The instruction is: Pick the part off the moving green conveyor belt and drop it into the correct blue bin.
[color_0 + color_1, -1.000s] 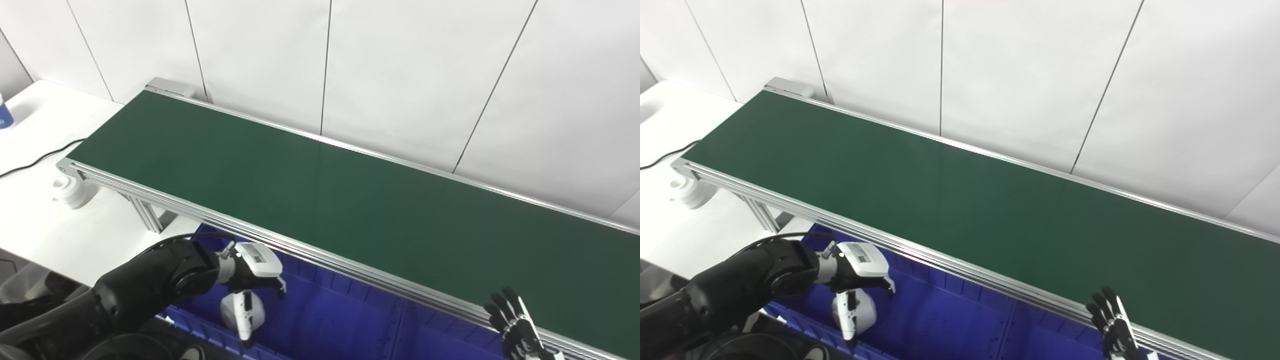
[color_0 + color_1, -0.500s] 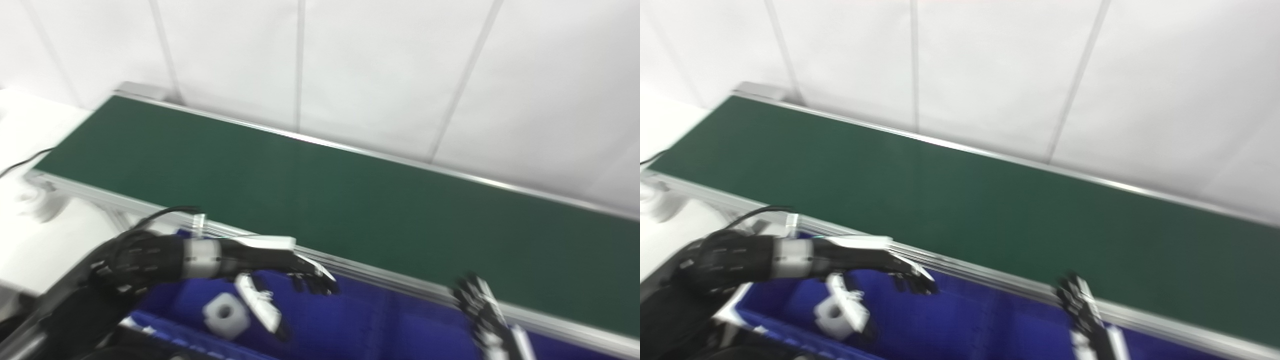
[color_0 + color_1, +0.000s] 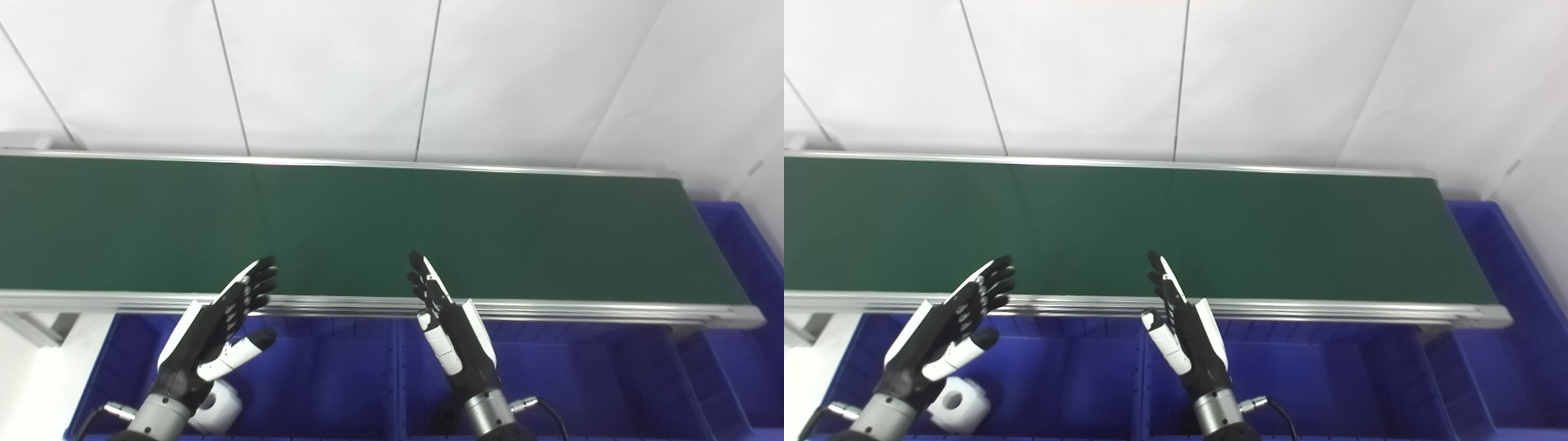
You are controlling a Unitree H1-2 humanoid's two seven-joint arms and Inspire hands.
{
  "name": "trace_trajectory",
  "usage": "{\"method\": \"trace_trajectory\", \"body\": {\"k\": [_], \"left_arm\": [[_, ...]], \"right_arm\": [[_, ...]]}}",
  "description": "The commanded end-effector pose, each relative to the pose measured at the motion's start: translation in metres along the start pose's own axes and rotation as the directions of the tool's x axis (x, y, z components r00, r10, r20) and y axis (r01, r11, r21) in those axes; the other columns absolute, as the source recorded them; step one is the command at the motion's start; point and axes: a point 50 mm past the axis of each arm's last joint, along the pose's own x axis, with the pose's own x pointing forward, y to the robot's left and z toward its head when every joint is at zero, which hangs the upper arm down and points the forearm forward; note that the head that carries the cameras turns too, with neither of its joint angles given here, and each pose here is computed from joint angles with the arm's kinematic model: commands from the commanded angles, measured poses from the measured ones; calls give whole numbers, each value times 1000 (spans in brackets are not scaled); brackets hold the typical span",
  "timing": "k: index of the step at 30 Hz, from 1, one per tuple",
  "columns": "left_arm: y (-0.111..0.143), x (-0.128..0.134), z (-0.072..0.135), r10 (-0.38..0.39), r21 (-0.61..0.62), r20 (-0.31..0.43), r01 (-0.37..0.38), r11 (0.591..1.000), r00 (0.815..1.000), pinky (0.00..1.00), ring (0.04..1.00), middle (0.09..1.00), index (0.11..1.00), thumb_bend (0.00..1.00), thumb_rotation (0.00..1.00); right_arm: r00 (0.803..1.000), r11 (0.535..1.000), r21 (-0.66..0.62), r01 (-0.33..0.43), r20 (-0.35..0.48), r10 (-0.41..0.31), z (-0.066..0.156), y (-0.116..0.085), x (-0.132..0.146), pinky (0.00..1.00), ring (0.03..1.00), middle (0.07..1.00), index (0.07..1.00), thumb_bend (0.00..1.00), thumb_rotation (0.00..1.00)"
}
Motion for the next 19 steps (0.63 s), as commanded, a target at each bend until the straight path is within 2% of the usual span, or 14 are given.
{"method": "trace_trajectory", "body": {"k": [1, 4, 7, 12, 19], "left_arm": [[-9, 16, 14, -15, 11, 125, 14, 1000, 992, 897, 949, 955, 940, 828, 706], [-26, 24, 12, -45, 2, 155, 46, 999, 987, 931, 975, 991, 966, 841, 668], [-43, 27, 15, -49, 13, 171, 48, 999, 984, 972, 988, 1000, 989, 819, 678], [-76, 26, 25, 11, 3, 183, -12, 1000, 983, 1000, 1000, 1000, 1000, 785, 743], [-111, 25, 34, 114, -83, 196, -99, 992, 974, 1000, 1000, 1000, 1000, 749, 763]], "right_arm": [[999, 1000, 13, 8, 47, -8, 13, 3, 8, 996, 987, 1000, 995, 856, 1000], [999, 1000, 11, 16, 45, -16, 13, 1, 6, 999, 990, 1000, 998, 846, 1000], [999, 1000, 2, 23, 36, -23, 14, -3, 4, 1000, 993, 1000, 999, 847, 1000], [998, 999, -17, 36, 48, -35, 13, -13, 1, 1000, 990, 1000, 995, 840, 1000], [995, 997, -6, 81, 61, -81, 10, -25, -9, 975, 963, 986, 979, 834, 1000]]}}
